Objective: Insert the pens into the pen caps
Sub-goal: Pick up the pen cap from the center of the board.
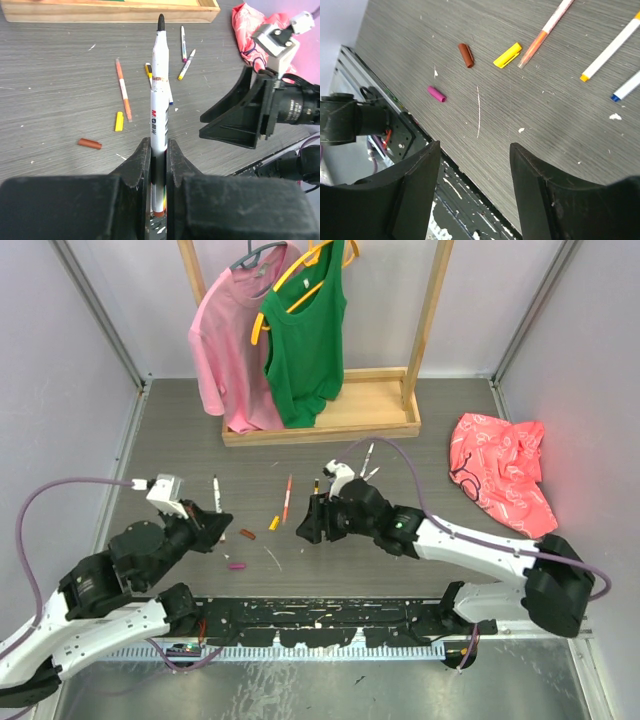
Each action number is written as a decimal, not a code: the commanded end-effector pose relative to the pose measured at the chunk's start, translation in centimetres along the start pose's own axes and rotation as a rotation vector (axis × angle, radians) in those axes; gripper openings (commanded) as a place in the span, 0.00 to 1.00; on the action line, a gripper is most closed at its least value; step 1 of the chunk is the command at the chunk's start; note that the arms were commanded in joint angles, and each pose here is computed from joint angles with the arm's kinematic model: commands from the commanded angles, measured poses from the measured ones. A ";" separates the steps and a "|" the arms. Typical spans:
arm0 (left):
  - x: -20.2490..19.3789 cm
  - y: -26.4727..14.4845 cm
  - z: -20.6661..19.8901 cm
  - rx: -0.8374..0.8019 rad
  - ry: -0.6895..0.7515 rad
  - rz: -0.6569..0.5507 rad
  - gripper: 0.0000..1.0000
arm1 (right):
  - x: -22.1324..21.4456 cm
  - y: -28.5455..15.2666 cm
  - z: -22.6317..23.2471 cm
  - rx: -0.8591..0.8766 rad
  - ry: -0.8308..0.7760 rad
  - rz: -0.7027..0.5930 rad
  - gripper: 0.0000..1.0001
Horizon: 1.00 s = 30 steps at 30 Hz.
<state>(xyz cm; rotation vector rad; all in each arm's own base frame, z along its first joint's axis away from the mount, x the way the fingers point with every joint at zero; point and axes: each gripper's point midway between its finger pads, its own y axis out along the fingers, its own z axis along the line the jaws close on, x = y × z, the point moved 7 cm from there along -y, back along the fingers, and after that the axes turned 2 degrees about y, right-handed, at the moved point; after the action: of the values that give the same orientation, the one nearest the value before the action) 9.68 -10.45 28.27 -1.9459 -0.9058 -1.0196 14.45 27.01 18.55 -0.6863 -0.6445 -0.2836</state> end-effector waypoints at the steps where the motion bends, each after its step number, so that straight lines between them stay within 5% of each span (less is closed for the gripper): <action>1: 0.7 -1.9 1.4 0.010 0.073 -0.032 0.00 | 0.9 1.6 1.6 0.059 -0.120 0.059 0.63; 30: 1.6 -8.3 4.3 -0.182 0.086 -0.233 0.00 | -0.3 19.4 5.1 -0.081 -0.496 0.322 0.48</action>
<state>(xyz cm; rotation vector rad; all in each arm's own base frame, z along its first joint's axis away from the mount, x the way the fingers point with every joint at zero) 4.94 -2.86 29.92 -1.9656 -0.9954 -1.3126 19.81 43.87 10.82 -0.9187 -0.9084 0.1634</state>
